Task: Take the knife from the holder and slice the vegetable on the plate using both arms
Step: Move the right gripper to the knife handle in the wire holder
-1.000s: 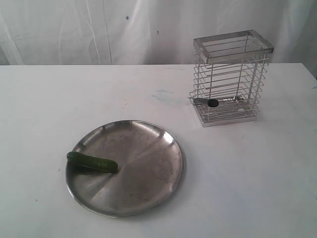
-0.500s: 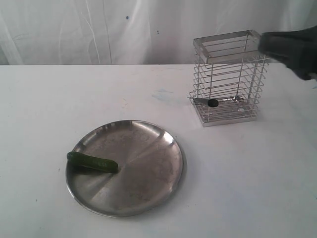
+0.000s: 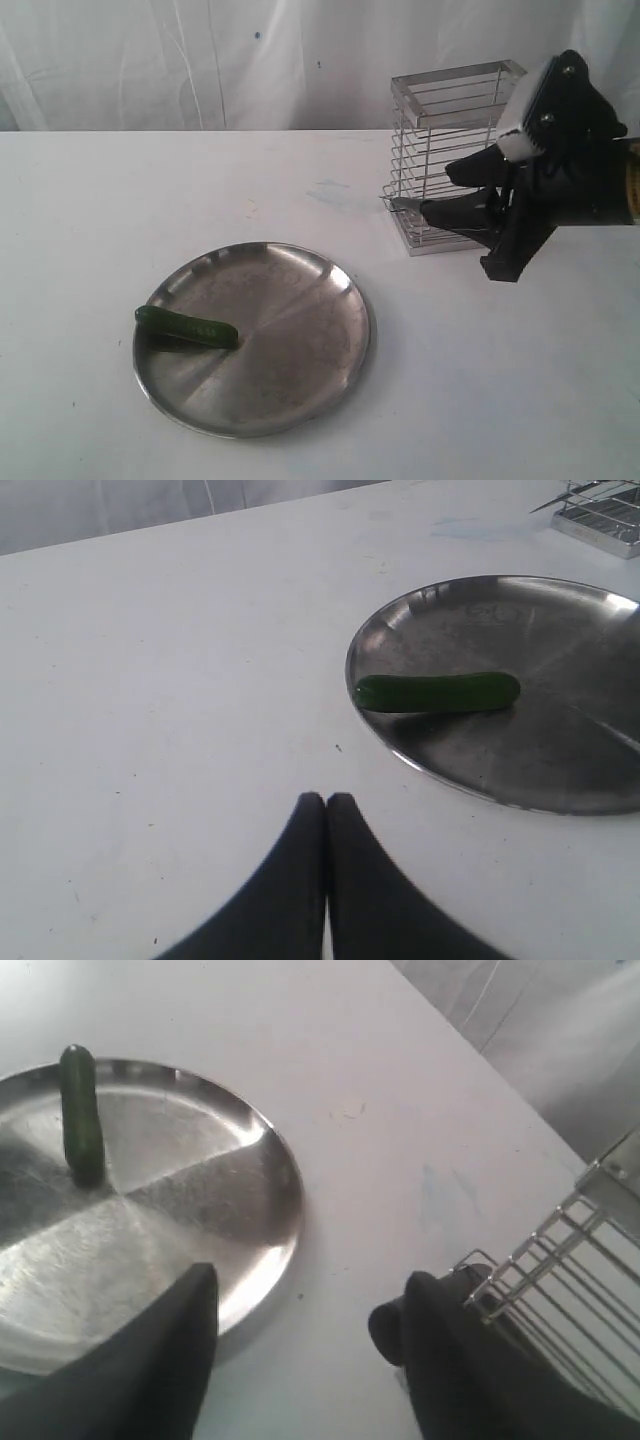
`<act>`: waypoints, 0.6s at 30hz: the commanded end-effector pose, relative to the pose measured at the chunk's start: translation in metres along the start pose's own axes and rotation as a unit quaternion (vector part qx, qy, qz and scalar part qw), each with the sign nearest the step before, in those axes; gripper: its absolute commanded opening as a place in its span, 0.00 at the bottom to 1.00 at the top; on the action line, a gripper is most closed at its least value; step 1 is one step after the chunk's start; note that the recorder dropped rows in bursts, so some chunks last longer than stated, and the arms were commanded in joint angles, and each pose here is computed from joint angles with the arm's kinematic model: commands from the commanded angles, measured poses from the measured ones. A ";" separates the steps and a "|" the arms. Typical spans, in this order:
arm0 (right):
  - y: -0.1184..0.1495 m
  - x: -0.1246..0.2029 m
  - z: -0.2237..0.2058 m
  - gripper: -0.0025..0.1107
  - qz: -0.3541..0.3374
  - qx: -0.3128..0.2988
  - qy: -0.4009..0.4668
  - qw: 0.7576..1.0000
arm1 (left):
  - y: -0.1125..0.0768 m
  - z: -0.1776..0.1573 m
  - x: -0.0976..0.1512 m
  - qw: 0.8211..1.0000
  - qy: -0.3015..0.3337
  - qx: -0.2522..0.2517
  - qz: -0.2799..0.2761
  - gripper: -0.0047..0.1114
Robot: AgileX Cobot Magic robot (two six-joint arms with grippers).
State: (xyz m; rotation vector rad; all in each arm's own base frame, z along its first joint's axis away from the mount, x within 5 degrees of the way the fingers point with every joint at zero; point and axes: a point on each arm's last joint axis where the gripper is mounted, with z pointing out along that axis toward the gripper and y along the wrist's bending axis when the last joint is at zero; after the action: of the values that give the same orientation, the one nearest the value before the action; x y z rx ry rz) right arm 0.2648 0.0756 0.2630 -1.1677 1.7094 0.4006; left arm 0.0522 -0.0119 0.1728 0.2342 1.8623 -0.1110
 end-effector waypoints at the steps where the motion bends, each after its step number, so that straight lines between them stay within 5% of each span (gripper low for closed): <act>1: 0.001 -0.004 0.006 0.51 -0.111 0.016 0.014 0.994 | 0.000 0.000 0.002 1.000 0.002 -0.001 -0.005 0.04; 18: 0.017 0.002 0.030 0.52 -0.271 0.039 0.089 0.958 | 0.000 0.000 0.002 1.000 0.002 -0.001 -0.005 0.04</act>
State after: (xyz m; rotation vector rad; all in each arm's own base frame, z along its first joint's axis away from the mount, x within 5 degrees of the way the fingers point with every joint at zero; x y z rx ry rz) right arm 0.2657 0.1038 0.2522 -1.5537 1.4458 -0.0799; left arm 0.0522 -0.0119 0.1728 0.2342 1.8623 -0.1110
